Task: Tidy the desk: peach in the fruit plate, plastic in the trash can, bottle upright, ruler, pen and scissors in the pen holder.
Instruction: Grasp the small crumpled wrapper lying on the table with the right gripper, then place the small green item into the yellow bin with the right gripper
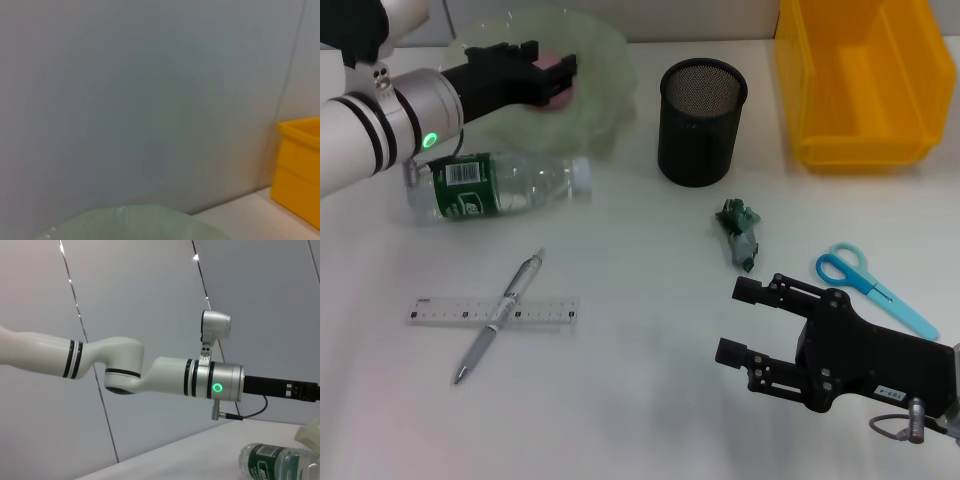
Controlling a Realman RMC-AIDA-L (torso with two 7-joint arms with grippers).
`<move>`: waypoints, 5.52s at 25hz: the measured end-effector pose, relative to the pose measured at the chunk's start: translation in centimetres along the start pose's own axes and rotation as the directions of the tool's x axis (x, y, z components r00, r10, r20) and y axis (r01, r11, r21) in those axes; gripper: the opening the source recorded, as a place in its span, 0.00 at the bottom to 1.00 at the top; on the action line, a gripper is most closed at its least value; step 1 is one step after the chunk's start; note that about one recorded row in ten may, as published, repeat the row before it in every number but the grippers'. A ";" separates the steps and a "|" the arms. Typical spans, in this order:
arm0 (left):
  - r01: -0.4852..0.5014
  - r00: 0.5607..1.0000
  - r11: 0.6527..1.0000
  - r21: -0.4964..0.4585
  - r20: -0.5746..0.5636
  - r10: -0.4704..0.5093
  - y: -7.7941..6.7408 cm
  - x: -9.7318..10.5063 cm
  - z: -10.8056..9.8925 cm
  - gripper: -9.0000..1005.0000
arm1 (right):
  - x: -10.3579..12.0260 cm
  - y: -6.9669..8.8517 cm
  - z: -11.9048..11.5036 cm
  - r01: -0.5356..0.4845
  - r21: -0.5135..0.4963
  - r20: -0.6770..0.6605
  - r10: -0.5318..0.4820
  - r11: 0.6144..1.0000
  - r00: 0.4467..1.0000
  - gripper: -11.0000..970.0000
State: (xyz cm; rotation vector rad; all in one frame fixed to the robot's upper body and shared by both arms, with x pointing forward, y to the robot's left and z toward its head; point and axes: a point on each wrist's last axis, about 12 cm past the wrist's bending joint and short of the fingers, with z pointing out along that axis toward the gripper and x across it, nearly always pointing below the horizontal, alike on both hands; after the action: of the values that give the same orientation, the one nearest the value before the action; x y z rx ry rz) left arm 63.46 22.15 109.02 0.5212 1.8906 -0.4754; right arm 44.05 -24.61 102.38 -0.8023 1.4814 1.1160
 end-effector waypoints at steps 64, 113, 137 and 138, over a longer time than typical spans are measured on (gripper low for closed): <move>-0.149 0.985 0.700 0.698 0.044 0.166 -5.7 6.3 -11.1 0.59 | -16.2 -12.8 9.5 -0.187 0.550 -0.620 0.548 0.814 0.562 0.75; -0.184 0.978 0.700 0.690 0.058 0.200 -5.9 6.2 -10.1 0.59 | -12.2 -13.3 11.6 -0.166 0.578 -0.623 0.563 0.799 0.543 0.33; -0.194 0.976 0.712 0.675 0.063 0.206 -5.7 6.4 -9.9 0.59 | -12.3 -10.3 3.8 -0.233 0.362 -0.321 0.355 0.903 0.878 0.01; -0.194 0.976 0.712 0.675 0.063 0.206 -5.7 6.4 -9.9 0.59 | -12.3 -10.3 3.8 -0.233 0.362 -0.321 0.355 0.903 0.878 0.01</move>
State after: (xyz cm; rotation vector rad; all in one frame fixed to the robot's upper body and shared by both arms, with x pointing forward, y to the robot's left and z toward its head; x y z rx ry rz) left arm 50.57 23.74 106.99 1.2070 1.6027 -1.0322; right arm 57.36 -25.54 112.07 -0.5964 2.1102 0.9384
